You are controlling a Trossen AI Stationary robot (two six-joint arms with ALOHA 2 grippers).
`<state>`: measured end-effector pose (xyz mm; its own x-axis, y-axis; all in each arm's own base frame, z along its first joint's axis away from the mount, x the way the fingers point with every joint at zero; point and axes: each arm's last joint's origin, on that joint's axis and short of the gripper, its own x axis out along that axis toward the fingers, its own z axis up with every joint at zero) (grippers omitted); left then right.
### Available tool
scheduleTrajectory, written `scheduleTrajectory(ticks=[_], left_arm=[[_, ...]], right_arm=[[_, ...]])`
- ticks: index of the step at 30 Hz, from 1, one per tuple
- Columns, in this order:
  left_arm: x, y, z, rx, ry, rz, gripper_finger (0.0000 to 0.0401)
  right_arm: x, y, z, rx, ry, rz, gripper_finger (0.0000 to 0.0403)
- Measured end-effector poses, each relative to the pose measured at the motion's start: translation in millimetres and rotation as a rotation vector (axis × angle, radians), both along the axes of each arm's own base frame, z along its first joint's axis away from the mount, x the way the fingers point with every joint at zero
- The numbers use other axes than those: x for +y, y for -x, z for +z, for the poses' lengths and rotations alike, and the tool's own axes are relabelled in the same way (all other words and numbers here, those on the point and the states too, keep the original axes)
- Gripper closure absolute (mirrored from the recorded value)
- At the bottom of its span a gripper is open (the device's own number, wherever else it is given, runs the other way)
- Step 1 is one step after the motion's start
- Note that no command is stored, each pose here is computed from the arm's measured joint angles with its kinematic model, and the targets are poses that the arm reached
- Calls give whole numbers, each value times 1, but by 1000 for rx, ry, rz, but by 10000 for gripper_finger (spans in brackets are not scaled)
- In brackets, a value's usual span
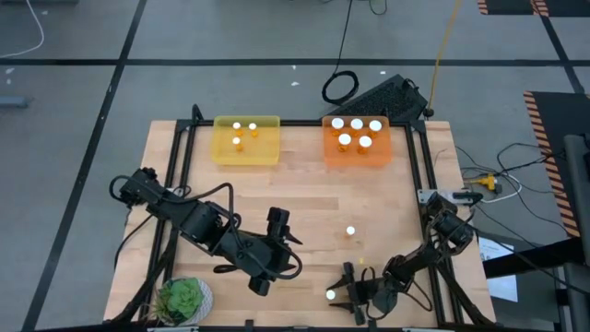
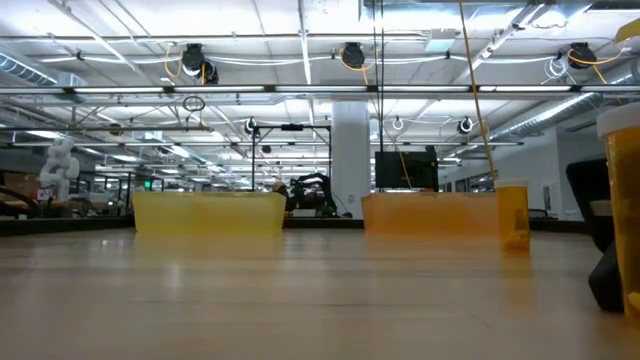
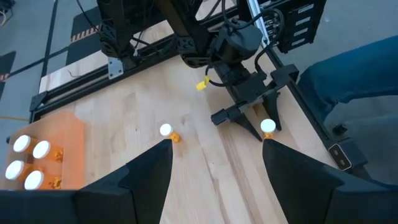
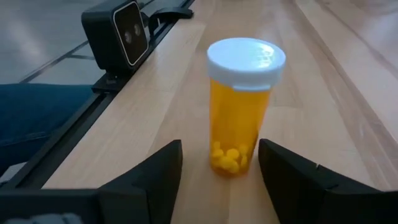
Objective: Pick and place medicine bottles into bin by pill shape (circle, oval)
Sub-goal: Put the small yellow pill bottle into the transparent yellow bin
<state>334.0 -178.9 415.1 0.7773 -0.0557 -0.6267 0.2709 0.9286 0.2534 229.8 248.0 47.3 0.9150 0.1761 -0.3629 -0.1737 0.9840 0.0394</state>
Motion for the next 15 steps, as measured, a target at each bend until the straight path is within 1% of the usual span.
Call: scheduleTrajectory(ticks=[8, 15], left_arm=[[0, 0, 0, -6, 3, 0, 146], [0, 0, 0, -6, 3, 0, 146]], right_arm=[[-1, -5, 1, 0, -7, -7, 218], [-3, -6, 1, 3, -18, -24, 274]])
